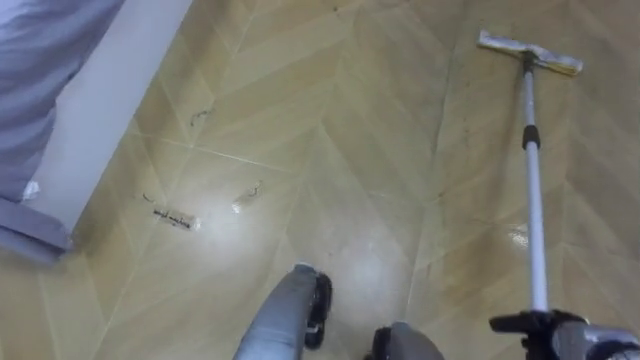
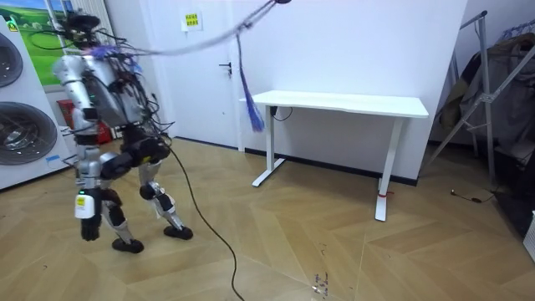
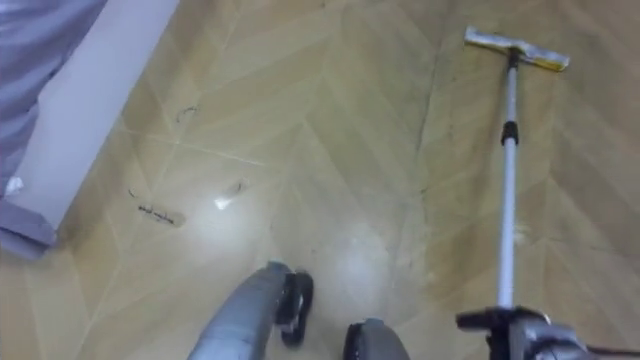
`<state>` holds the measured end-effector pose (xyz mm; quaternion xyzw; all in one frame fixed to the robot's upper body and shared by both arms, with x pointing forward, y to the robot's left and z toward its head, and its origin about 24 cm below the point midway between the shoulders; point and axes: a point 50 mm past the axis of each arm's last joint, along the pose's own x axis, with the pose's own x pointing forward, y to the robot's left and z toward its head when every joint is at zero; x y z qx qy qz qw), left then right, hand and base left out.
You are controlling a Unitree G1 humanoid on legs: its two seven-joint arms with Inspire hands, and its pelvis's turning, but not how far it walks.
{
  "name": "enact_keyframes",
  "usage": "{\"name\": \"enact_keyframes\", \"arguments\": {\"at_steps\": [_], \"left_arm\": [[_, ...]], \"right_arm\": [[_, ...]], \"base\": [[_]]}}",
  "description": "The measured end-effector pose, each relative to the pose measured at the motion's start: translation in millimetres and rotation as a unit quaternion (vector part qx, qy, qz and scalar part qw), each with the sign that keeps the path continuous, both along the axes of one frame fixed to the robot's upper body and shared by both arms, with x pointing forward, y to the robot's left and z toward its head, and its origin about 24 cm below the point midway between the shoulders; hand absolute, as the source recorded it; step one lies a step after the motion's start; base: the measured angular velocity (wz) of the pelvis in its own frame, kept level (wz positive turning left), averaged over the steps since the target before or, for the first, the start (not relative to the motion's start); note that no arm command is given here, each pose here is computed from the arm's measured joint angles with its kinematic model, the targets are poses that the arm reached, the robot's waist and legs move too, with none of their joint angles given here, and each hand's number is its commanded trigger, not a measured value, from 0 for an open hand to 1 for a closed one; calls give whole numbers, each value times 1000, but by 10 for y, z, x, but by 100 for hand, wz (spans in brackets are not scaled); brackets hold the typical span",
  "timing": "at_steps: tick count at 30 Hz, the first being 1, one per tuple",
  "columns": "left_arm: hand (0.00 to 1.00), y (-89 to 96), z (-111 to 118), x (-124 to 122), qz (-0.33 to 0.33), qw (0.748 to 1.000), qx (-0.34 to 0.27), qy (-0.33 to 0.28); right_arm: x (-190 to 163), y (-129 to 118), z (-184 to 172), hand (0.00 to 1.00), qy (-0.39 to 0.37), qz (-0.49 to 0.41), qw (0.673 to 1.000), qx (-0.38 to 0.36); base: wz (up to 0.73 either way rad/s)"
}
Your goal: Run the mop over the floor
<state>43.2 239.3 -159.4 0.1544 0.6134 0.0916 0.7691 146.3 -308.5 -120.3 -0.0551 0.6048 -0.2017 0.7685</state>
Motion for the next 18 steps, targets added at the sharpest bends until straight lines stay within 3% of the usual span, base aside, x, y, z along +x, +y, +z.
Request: {"name": "enact_keyframes", "arguments": {"at_steps": [6, 9, 12, 15, 18], "left_arm": [[0, -70, 40, 323, -26, 998, -6, -51], [0, -96, 56, 426, -35, 997, 6, -65], [0, -128, 37, 394, -51, 997, 14, -50], [0, -154, 7, 287, -44, 999, 14, -26], [0, -136, -13, 148, -33, 999, 18, -4]], "right_arm": [[-821, -212, -119, 100, 105, -13, 993, -45], [-1015, -66, -218, 100, 121, -12, 991, -50], [-1099, 154, -322, 100, 126, -9, 992, -26], [-1259, 224, -359, 100, 141, -7, 990, -15], [-1113, 200, -340, 100, 136, 8, 991, -20]], "base": [[16], [0], [7], [-1], [-17]]}}
